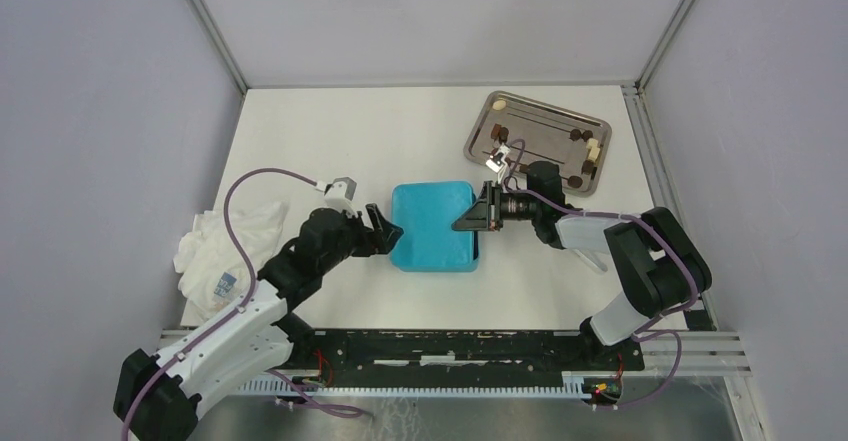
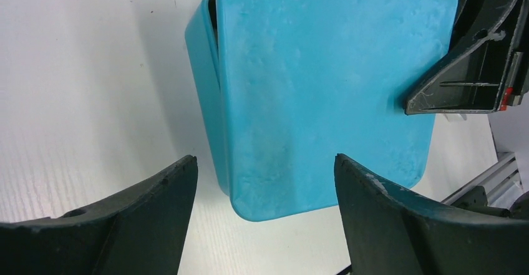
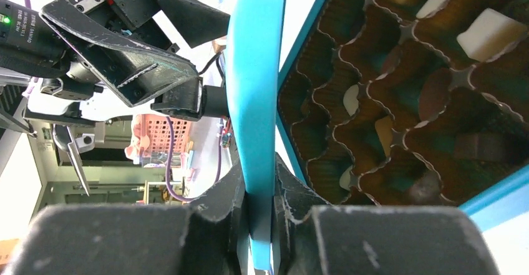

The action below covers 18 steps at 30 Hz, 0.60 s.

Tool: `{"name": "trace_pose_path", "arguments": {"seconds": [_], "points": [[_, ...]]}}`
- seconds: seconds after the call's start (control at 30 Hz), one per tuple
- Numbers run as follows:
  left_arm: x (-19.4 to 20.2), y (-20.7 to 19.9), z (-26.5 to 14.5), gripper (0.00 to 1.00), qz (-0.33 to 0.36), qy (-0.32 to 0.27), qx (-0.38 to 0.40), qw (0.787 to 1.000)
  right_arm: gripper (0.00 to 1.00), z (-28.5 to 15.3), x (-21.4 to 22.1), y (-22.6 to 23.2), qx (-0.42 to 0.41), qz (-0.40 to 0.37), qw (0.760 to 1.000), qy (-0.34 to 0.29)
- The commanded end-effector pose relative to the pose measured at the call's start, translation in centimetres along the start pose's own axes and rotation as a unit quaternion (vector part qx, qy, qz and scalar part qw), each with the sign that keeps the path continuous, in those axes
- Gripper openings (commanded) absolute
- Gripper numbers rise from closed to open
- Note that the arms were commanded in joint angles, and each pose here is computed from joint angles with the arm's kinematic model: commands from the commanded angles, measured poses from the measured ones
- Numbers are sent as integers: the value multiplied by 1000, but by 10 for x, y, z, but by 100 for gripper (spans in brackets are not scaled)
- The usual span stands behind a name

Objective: Pack the chocolate
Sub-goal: Close the box lid on the packing box.

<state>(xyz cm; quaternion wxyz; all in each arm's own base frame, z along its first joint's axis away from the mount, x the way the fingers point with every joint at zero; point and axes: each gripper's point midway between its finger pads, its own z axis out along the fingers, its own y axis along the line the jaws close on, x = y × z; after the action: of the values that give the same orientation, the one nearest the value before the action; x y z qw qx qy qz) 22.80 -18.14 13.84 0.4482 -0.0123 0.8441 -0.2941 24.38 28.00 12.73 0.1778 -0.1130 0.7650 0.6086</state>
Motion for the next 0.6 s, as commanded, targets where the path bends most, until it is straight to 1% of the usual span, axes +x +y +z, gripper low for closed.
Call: {"name": "trace_pose_path", "arguments": {"seconds": [0.0,0.27,0.57], "points": [[-2,-10,9,84,-15,3,16,1000,9,-4,-12,-6,22,-25,999,-18],[10,-18,23,86,-9,46,32,998,15,-10,-18,-16,31,-12,999,-29],[14,-22,35,86,-4,70,34,997,27,-12,-20,-26,46,-12,999,-25]]}}
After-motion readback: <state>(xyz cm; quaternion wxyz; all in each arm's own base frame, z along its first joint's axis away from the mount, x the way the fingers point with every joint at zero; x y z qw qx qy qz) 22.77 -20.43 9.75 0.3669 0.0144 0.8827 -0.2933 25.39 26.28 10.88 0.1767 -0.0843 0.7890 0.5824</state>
